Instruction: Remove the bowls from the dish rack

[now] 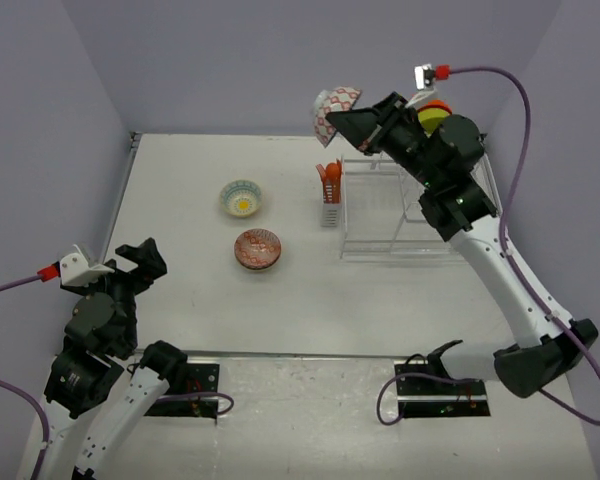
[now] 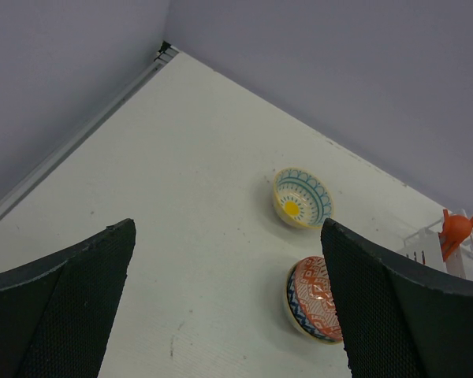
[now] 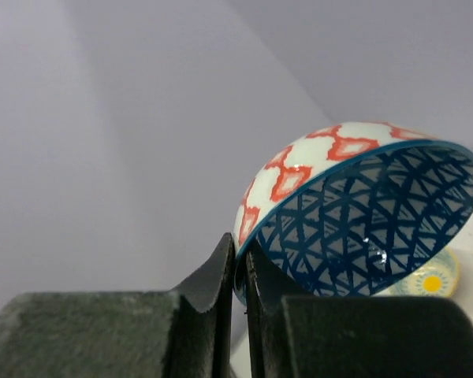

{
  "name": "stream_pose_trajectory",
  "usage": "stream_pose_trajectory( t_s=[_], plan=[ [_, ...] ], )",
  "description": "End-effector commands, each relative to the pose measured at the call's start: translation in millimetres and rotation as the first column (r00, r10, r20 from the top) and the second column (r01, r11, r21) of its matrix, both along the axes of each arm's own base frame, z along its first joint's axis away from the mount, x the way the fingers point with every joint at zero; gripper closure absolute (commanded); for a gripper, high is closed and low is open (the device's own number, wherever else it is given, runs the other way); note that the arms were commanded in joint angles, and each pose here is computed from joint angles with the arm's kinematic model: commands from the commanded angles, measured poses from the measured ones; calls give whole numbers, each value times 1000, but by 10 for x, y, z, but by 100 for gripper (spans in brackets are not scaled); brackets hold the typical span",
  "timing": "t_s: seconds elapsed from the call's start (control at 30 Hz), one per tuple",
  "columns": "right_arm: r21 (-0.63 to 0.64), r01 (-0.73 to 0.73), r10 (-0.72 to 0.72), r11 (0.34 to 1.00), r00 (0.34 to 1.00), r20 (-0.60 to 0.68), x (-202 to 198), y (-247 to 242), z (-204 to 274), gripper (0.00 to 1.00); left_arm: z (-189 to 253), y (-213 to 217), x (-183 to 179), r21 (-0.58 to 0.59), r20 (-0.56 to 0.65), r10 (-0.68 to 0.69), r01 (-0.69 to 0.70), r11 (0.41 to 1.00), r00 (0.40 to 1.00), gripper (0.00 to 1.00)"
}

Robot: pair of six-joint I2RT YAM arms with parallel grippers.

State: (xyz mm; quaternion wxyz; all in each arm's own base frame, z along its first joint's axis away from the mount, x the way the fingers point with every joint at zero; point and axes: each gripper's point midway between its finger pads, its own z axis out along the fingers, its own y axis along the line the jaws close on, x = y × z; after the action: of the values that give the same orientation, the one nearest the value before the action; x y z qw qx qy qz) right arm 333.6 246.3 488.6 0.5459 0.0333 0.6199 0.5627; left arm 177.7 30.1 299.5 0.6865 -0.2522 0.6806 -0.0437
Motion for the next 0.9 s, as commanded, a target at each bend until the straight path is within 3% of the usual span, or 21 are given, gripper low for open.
stream_pose_trajectory(
  t_s=[0.0,0.03,0.07,0.1,0.13,0.17,0.2,0.23,0.3,0.37,0.47,0.57,0.87],
  plan=[
    [-364,-45,100,930,986,135,129,492,-278,100,78,29,7,-18,24,24,-23,1000,999,0],
    [-456,-113,168,883,982,82,5,737,-505,100,75,32,11,-16,21,27,-26,1000,999,0],
    [-485,-46,129,873,982,139,56,794,-320,100,68,32,16,-16,19,28,-28,999,999,0],
    [-560,-17,140,828,974,178,94,890,-404,100,67,35,15,-15,19,30,-29,999,999,0],
    [-628,-57,180,776,975,134,87,1140,-699,100,59,34,16,-14,15,30,-29,999,999,0],
    [-643,-23,172,765,970,169,111,1200,-605,100,60,33,19,-13,15,30,-29,999,999,0],
    [-728,-17,174,686,975,141,198,1349,-936,100,69,37,15,-15,16,31,-31,999,999,0],
    [-741,12,176,672,969,175,214,1414,-838,100,69,37,15,-16,17,31,-31,999,999,0],
    [-812,40,195,582,963,187,262,1577,-1044,100,67,38,12,-17,18,31,-31,999,999,0],
    [-888,68,211,455,960,181,411,1705,-1398,100,71,41,12,-18,20,33,-33,999,999,0],
    [-943,66,269,327,950,160,440,1922,-1853,100,70,38,12,-16,19,31,-31,999,999,0],
    [-965,69,313,252,938,149,469,2082,-2179,100,78,44,1,-19,24,31,-31,999,999,0],
    [-983,106,416,147,895,159,754,2465,-2820,100,98,59,-28,-28,41,32,-30,999,999,0]
  ],
)
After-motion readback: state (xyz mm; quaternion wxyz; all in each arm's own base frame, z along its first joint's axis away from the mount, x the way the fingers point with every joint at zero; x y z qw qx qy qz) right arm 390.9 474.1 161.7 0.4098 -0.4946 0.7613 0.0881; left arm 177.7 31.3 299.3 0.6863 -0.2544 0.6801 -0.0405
